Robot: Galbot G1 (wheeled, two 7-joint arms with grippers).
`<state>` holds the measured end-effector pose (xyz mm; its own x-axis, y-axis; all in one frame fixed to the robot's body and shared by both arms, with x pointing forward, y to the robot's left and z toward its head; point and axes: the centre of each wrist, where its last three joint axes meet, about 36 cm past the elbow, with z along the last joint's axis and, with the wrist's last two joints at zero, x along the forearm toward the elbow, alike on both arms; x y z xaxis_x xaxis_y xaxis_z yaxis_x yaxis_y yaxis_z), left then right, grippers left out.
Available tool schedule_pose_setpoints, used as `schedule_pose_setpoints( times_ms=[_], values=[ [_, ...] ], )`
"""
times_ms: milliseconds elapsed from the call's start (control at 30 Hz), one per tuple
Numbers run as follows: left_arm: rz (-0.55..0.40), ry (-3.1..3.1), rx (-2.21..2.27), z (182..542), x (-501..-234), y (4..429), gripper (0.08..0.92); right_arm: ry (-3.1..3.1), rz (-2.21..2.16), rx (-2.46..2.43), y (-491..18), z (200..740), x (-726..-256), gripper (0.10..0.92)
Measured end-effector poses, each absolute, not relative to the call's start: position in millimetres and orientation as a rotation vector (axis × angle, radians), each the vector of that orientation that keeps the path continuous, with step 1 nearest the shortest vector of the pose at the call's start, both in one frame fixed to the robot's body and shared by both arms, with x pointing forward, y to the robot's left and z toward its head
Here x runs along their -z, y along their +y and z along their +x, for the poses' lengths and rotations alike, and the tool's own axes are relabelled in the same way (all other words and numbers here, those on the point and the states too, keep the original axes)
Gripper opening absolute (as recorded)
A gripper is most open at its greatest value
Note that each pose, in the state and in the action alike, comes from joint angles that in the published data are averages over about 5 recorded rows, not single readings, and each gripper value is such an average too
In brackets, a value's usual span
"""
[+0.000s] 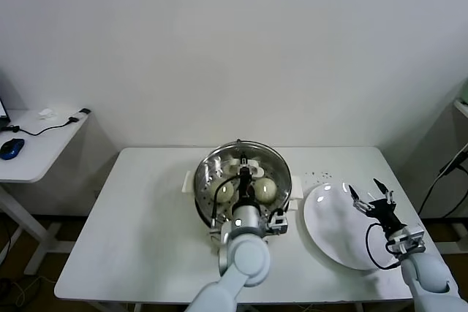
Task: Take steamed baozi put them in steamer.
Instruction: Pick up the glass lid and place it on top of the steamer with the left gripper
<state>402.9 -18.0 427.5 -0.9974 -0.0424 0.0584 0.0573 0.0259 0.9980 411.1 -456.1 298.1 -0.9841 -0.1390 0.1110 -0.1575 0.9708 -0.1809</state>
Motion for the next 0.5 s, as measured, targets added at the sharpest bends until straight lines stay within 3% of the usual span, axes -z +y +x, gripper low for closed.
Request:
schedule_pose_setpoints(
  times_ms=[500],
  values=[
    [-0.022,-2.209,2.117,396.1,-425.0,-15.6,0.148,-3.021,0.222,-0.293,-456.4,414.2,-296.6,0.823]
  ],
)
